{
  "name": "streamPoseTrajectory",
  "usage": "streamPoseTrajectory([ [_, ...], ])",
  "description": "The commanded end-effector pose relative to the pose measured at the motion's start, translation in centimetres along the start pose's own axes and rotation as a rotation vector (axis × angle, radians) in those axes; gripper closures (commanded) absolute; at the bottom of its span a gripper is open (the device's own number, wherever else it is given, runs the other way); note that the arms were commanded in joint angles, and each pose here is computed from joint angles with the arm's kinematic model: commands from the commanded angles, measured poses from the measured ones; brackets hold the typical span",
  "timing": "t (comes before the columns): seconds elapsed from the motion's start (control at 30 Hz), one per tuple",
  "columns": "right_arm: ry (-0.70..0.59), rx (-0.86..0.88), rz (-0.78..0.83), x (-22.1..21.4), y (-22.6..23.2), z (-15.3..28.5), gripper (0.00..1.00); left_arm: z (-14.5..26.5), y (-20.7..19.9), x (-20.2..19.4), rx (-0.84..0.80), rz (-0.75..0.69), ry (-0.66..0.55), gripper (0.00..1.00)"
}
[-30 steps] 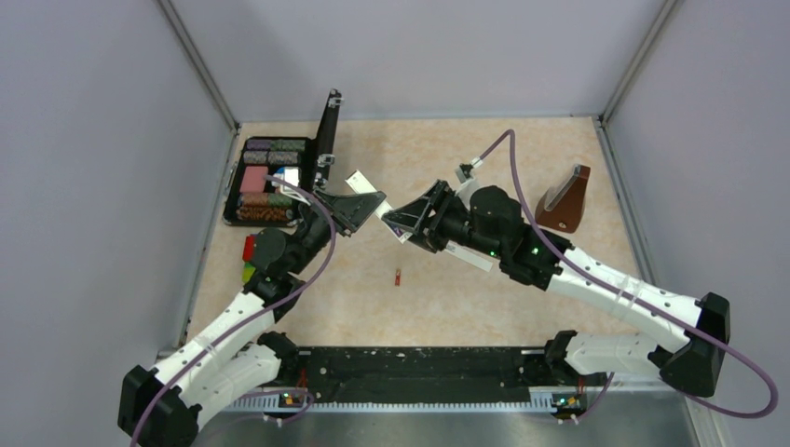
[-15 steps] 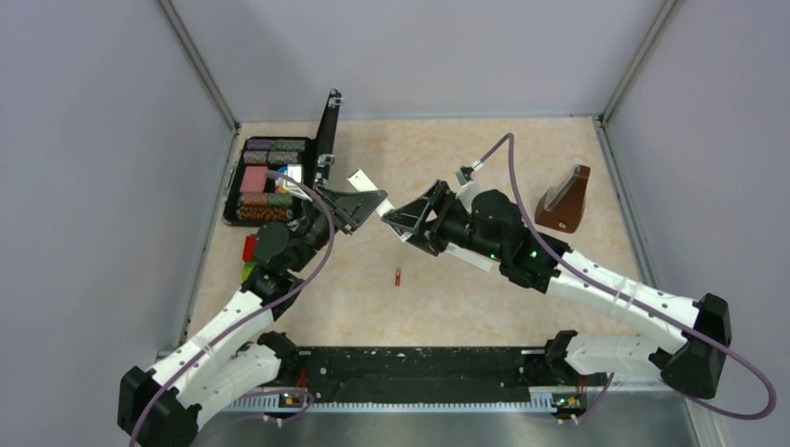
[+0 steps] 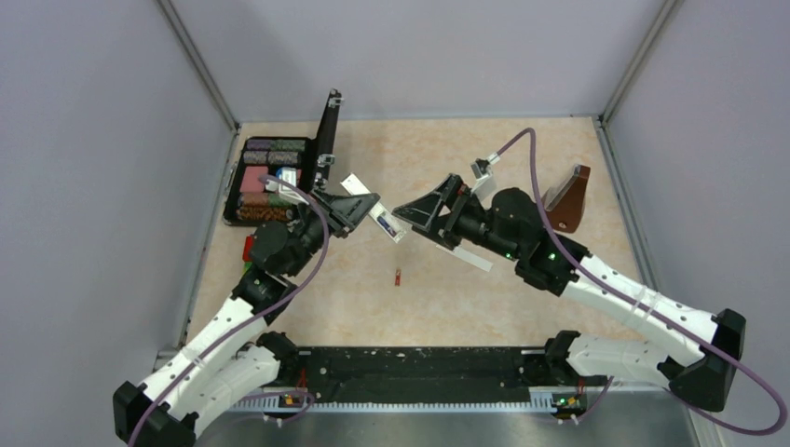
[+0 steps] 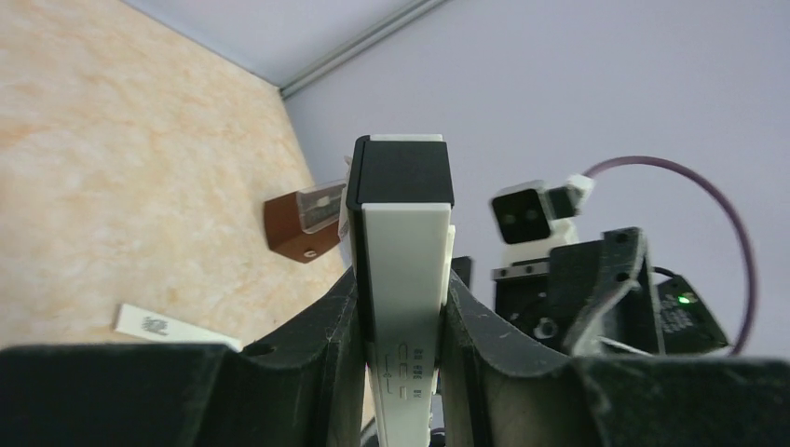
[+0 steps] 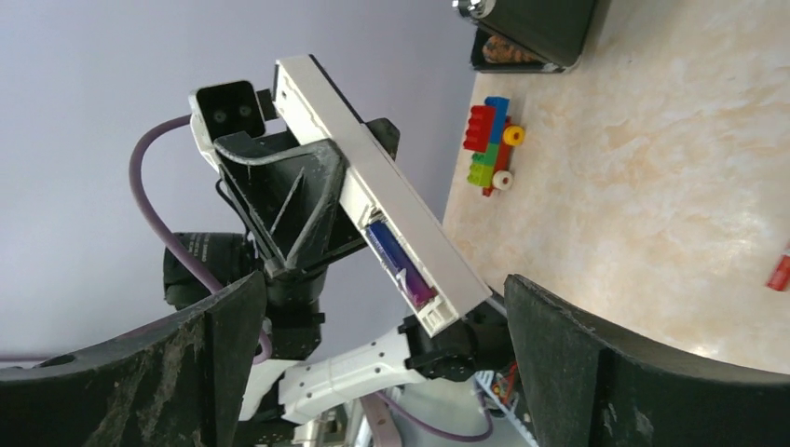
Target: Load the batteries into the remote control
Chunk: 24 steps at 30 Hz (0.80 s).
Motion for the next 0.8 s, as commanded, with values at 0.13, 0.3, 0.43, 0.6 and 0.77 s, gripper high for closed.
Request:
streamPoseTrajectory([
  [0.13,-0.124,-0.239,0.176,2.1,-4.3,2.7,0.25,2.6,3.3,2.0,0.204,-0.179,-0.111,1.0],
  [0.3,0.019,-0.433,0.309,-0.6,-9.7,1.0,0.44,5.1,6.5,2.6,0.412,-0.241,-0.139,1.0],
  [0.43,0.165,-0.539,0.404,-4.6,-13.5,-0.9,0.44,7.3,7.9,3.6,0.532,-0.255,-0.208,1.0],
  [0.6,0.308,-0.605,0.466,-8.9,-17.0,-3.5,0.46,9.8,6.7,5.4,0.552,-0.279,-0.322,1.0],
  [0.77,0.396,-0.645,0.508,-11.3,-19.0,-5.9,0.55,11.0,5.6,6.1,0.544,-0.306,-0.351,1.0],
])
Point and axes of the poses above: each gripper's point midway between its finger pads, its own z axis back along the fingers, its own y axis along the line the jaws close on, x = y × z, the point moved 3 cm from there along z, back along the fingers, and after that the axes turned 6 degrees about z, right-handed, at the moved point
